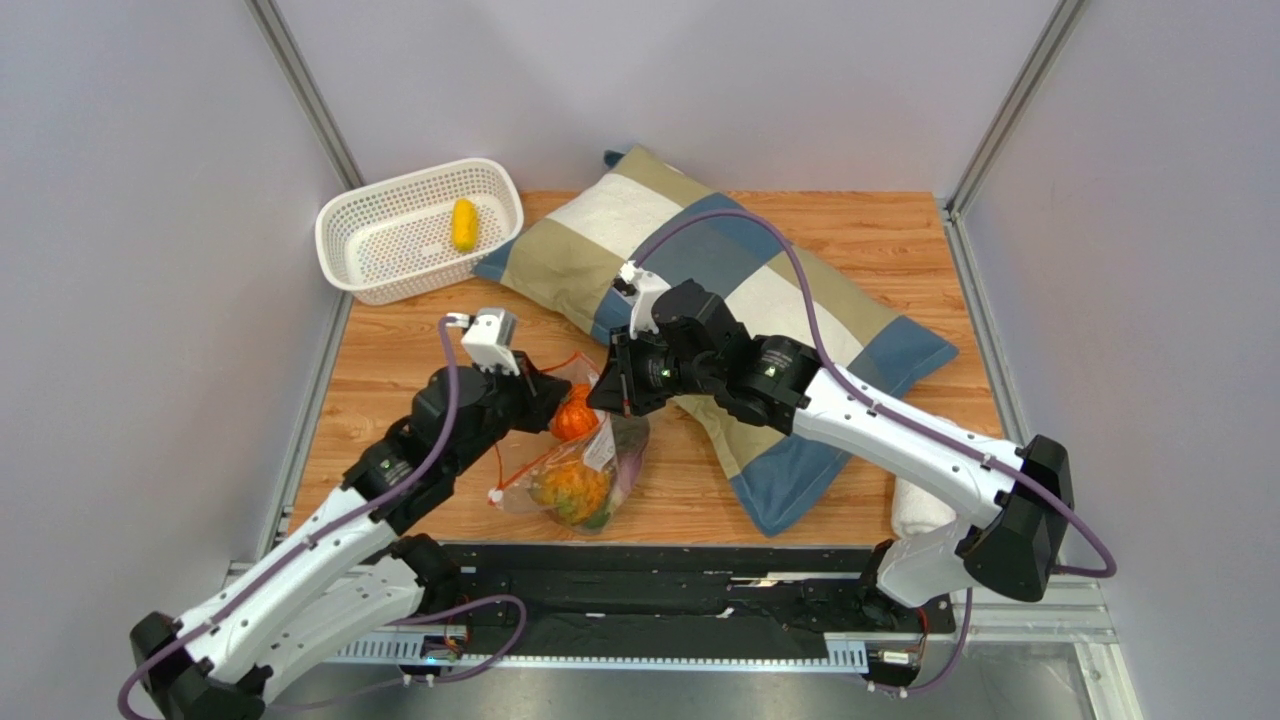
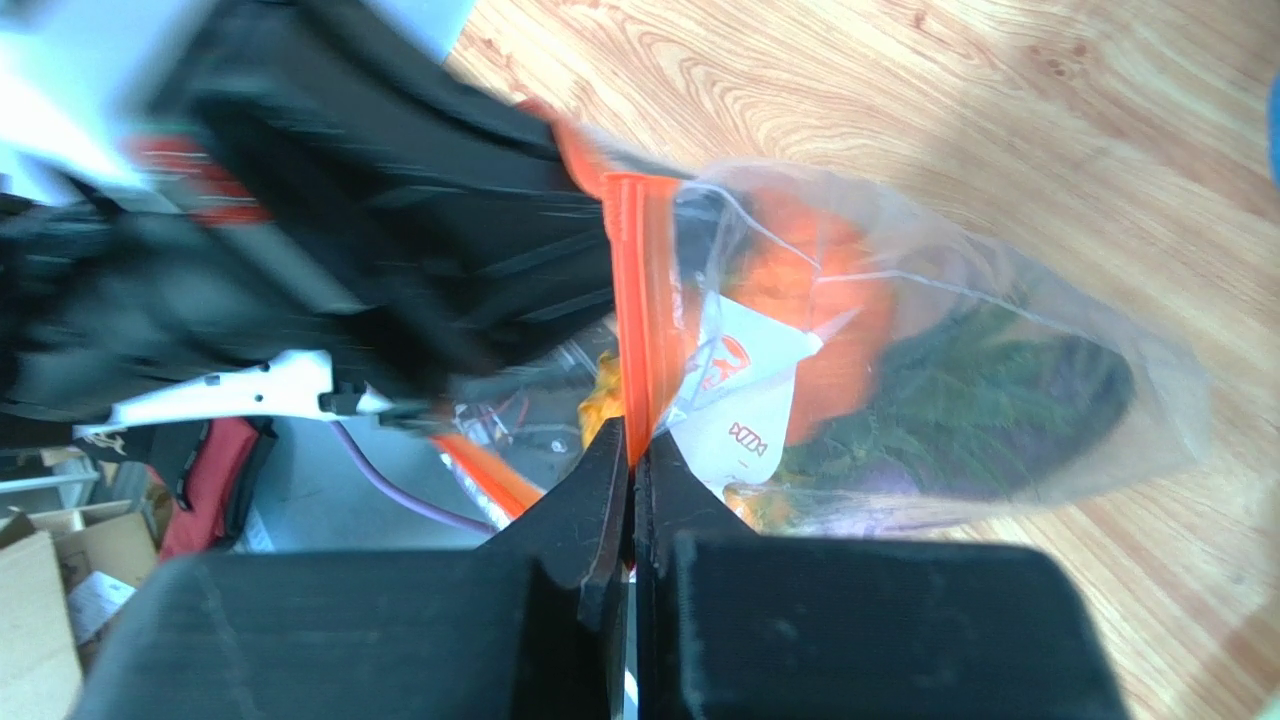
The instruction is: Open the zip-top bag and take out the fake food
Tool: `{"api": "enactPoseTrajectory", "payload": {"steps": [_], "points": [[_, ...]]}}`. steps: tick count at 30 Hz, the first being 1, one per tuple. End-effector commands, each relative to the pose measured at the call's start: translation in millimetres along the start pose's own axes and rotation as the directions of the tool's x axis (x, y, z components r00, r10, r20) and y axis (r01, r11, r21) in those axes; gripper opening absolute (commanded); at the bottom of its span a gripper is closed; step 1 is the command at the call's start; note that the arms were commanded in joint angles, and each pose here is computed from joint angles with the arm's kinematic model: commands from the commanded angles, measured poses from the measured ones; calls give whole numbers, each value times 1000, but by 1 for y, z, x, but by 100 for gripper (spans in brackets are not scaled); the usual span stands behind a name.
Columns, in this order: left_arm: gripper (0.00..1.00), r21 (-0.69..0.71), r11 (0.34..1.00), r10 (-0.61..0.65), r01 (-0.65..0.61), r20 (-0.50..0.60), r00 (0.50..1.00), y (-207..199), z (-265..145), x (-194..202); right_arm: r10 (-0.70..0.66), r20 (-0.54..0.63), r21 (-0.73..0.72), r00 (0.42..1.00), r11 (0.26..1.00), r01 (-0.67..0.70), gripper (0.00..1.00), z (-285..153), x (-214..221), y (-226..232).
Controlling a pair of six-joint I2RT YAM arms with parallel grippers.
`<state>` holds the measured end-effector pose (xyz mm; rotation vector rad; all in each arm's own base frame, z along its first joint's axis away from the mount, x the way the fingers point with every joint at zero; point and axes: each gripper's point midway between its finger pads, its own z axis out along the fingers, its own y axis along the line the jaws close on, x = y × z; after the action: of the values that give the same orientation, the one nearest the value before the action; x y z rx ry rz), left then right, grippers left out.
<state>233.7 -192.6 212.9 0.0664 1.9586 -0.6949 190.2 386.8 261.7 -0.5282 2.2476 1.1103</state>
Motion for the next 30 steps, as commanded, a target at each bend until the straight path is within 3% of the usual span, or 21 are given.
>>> {"api": "enactPoseTrajectory", "payload": {"steps": [1,9,18,24,30], "points": [[0,99,995,28,-33,59,998,-12,-33,-12,-55,51,-18,997,998,56,0,-18,-10,3],[0,227,973,41,-49,39,998,-31,-63,-10,-52,59,19,997,998,51,0,-16,-11,-6],[0,389,915,51,-102,141,989,-64,-112,-42,-45,53,103,998,994,40,0,-13,-11,-31],[0,345,925,76,-162,250,965,-69,-134,-85,-50,48,122,998,992,44,0,-15,-9,-37],[0,222,955,127,-198,299,946,-68,-117,-125,-61,38,109,997,992,56,0,-18,-7,-35]]}}
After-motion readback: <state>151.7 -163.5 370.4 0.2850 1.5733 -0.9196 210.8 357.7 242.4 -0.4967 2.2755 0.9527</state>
